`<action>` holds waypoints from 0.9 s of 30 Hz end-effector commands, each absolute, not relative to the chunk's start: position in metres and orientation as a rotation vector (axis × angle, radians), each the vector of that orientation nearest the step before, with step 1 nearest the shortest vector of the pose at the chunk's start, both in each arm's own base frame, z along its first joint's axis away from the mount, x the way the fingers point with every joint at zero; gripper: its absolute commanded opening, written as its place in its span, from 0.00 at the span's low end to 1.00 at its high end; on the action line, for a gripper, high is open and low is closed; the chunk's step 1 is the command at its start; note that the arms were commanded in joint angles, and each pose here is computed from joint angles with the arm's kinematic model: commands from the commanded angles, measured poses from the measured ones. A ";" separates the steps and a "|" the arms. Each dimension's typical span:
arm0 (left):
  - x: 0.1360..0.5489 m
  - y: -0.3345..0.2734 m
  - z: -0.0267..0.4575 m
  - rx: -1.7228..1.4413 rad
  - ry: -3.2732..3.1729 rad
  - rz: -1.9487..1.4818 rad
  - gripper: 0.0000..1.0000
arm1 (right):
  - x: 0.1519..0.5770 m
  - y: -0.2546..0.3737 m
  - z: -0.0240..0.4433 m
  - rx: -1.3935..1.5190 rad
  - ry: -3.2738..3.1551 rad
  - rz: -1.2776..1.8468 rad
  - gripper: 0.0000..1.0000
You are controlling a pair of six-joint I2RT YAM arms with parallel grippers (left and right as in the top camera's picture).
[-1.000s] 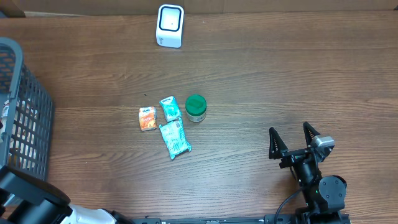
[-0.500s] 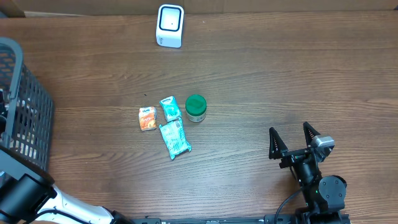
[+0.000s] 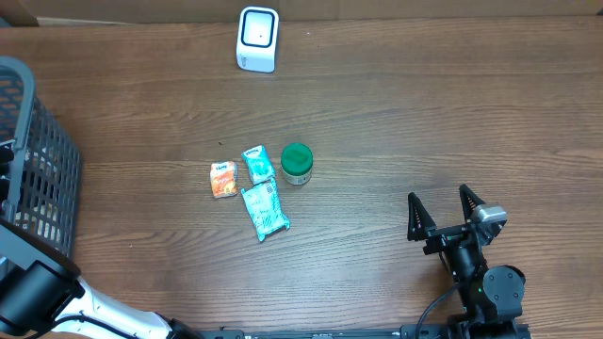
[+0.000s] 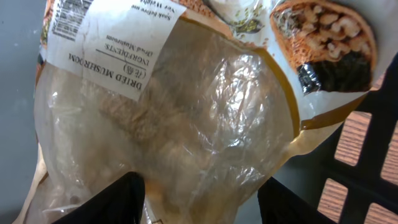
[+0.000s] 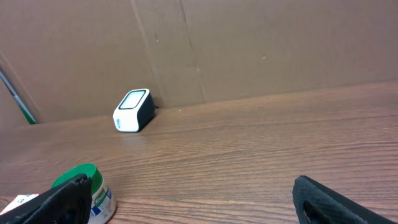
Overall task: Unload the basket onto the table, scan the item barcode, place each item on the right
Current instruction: 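Lift the clear snack bag out and set it left of the packs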
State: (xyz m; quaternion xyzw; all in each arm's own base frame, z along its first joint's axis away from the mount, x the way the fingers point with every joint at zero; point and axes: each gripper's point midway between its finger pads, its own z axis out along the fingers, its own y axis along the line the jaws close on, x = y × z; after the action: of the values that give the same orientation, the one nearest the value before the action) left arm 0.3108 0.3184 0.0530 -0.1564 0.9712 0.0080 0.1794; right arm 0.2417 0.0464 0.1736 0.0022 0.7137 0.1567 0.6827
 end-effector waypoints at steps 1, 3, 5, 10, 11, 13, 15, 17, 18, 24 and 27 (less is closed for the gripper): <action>0.303 0.311 0.033 -0.454 2.802 -0.015 0.61 | 0.242 0.046 0.171 0.003 1.600 0.347 1.00; 0.299 0.307 0.026 -0.458 2.812 -0.030 0.61 | 0.242 0.046 0.171 0.003 1.600 0.347 1.00; 0.297 0.305 0.023 -0.461 2.820 -0.031 0.42 | 0.242 0.046 0.171 0.003 1.600 0.347 1.00; 0.298 0.307 0.024 -0.459 2.814 -0.022 0.04 | 0.242 0.046 0.171 0.003 1.600 0.347 1.00; 0.299 0.307 0.024 -0.458 2.812 -0.020 0.04 | 0.242 0.046 0.171 0.003 1.600 0.347 1.00; 0.299 0.308 0.024 -0.458 2.810 -0.018 0.04 | 0.242 0.046 0.171 0.003 1.600 0.347 1.00; 0.300 0.309 0.027 -0.470 2.805 -0.014 0.04 | 0.242 0.046 0.171 0.003 1.600 0.347 1.00; 0.304 0.314 0.040 -0.520 2.773 0.006 0.04 | 0.242 0.046 0.171 0.003 1.600 0.347 1.00; 0.308 0.320 0.058 -0.539 2.740 0.034 0.04 | 0.242 0.046 0.171 0.003 1.600 0.347 1.00; 0.327 0.342 0.183 -0.568 2.482 0.242 0.04 | 0.242 0.046 0.171 0.003 1.600 0.347 1.00; 0.326 0.342 0.263 -0.571 2.302 0.351 0.04 | 0.242 0.046 0.171 0.003 1.600 0.347 1.00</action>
State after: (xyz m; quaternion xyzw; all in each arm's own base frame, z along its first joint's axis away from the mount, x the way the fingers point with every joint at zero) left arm 0.3226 0.3388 0.1448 -0.2061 0.9434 0.0679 0.2508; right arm 0.2417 0.0462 0.1735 0.0025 0.7138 0.1564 0.6826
